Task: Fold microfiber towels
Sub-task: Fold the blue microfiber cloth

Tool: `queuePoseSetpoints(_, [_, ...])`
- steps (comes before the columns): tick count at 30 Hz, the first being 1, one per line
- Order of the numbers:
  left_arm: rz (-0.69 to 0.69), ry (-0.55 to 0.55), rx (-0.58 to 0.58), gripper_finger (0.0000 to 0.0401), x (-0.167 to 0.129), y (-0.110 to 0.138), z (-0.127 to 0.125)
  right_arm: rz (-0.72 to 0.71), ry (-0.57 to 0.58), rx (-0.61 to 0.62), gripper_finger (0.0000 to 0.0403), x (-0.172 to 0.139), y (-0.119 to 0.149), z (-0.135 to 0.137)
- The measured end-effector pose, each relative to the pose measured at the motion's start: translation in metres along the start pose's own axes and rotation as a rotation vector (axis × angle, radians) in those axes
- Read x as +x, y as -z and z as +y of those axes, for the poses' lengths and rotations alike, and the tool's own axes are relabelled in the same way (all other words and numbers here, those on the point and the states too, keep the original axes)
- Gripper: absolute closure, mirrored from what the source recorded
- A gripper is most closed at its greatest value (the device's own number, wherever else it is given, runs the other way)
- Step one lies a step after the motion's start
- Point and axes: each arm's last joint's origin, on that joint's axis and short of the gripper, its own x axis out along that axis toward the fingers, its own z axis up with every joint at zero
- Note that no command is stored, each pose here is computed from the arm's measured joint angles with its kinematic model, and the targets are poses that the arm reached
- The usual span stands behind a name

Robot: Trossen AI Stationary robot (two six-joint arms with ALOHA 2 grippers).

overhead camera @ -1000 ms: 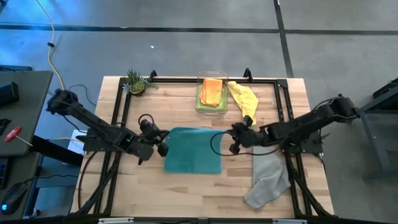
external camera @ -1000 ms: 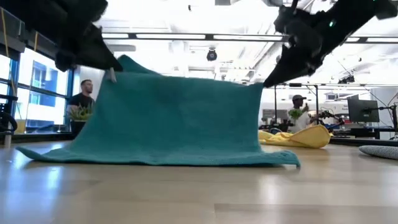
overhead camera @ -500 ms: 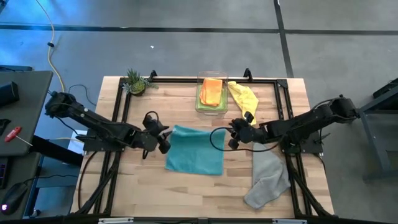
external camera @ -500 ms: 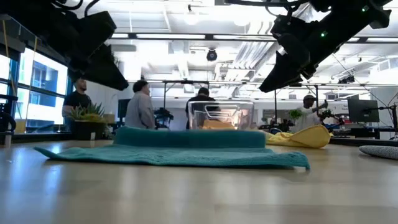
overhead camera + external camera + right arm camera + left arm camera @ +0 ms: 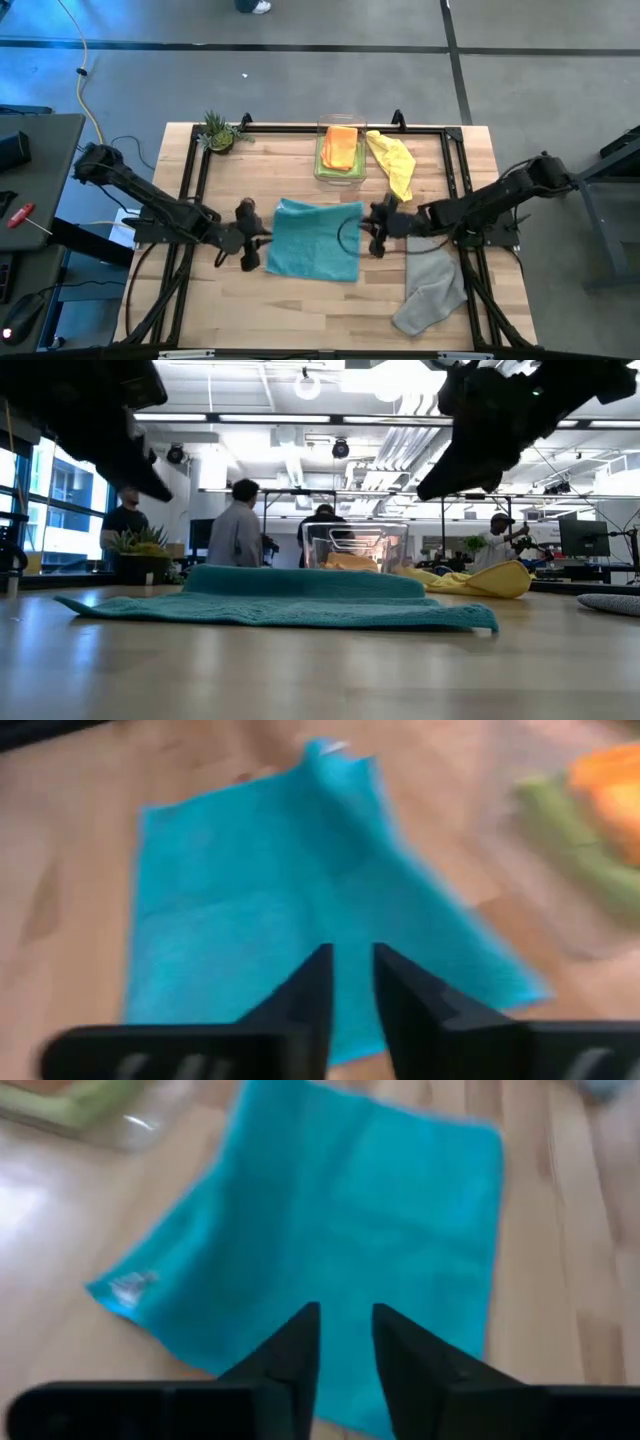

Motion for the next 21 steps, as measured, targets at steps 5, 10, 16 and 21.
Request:
queuePoseSetpoints(5, [0.044,0.085,0.104,0.0383,0.016,0.013,-0.023,0.014,-0.121,-0.039,0.039,0.017,0.019,0.03])
queuePoseSetpoints(10, [0.054,0.141,0.135,0.0395,0.035,0.025,-0.041,0.02,-0.169,-0.039,0.0393,0.035,0.04,0.048])
queuePoseSetpoints(16, [0.11,0.13,0.145,0.04,0.055,0.041,-0.048,0.085,-0.191,-0.075,0.0399,0.058,0.057,0.062])
queuePoseSetpoints(21, [0.147,0.167,0.15,0.04,0.06,0.052,-0.056,0.169,-0.201,-0.119,0.0402,0.073,0.061,0.077])
